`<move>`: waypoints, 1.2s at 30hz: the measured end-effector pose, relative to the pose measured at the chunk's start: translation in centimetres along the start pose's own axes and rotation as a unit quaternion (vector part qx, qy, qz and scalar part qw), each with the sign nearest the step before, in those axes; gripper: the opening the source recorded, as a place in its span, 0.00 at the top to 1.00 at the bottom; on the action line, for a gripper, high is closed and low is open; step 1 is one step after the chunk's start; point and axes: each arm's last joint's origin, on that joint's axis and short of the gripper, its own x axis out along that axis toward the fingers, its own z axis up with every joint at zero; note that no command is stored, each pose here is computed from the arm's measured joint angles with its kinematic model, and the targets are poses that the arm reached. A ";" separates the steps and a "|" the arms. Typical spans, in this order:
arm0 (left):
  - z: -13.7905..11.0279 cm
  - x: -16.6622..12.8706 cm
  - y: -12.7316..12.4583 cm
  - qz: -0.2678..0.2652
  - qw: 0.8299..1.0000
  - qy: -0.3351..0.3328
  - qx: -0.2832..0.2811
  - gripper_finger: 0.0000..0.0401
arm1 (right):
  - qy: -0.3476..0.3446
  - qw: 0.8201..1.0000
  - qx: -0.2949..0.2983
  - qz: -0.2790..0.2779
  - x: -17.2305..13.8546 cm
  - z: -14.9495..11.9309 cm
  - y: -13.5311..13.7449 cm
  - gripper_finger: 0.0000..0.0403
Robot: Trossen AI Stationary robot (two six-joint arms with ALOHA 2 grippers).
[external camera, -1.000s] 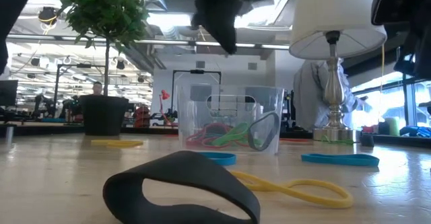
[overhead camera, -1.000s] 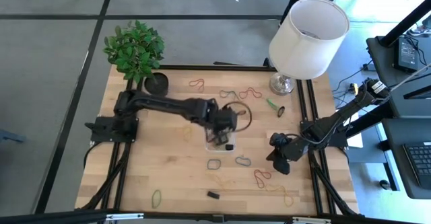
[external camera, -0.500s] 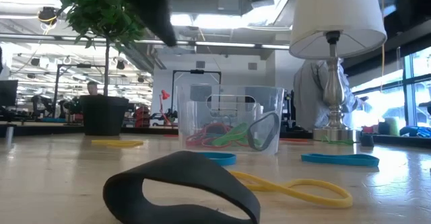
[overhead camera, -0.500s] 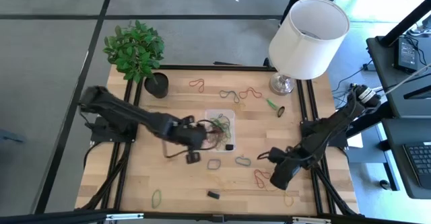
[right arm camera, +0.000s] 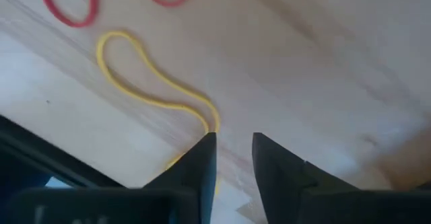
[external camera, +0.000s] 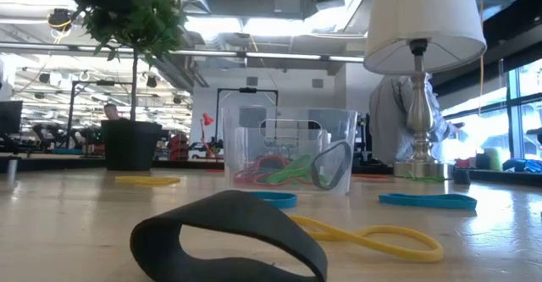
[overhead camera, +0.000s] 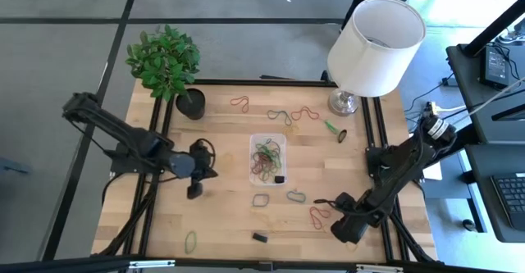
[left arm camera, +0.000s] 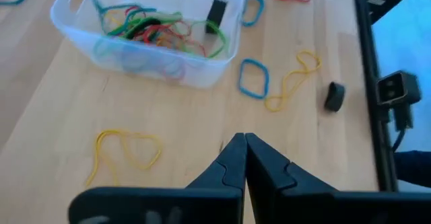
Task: Pick and place rubber bands into bin
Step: Put the yellow rubber band into the transparent container
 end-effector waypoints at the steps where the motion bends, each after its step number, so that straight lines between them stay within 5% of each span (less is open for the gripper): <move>1: -0.3 -0.2 0.2 0.000 1.000 0.002 0.003 0.99 | 0.001 1.000 0.005 0.000 0.4 -0.1 0.1 0.74; 12: -0.7 0.0 0.5 0.010 0.995 0.016 0.097 0.99 | 0.010 0.999 0.031 -0.017 3.6 -0.3 1.3 0.73; 19: -0.8 0.2 0.4 0.010 0.995 0.021 0.099 0.99 | 0.006 0.998 0.033 -0.044 3.2 -0.6 2.0 0.97; 22: -0.8 0.2 0.4 0.011 0.995 0.022 0.099 0.99 | -0.003 0.998 0.032 -0.055 2.6 -0.8 2.5 0.97; 27: -0.7 0.2 0.5 0.017 0.995 0.017 0.096 0.99 | -0.014 0.997 0.005 -0.080 -0.5 -1.5 4.1 0.99; 36: -0.4 0.3 0.4 0.035 0.996 -0.012 0.086 0.99 | -0.155 0.985 -0.031 -0.065 -9.3 0.5 7.7 1.00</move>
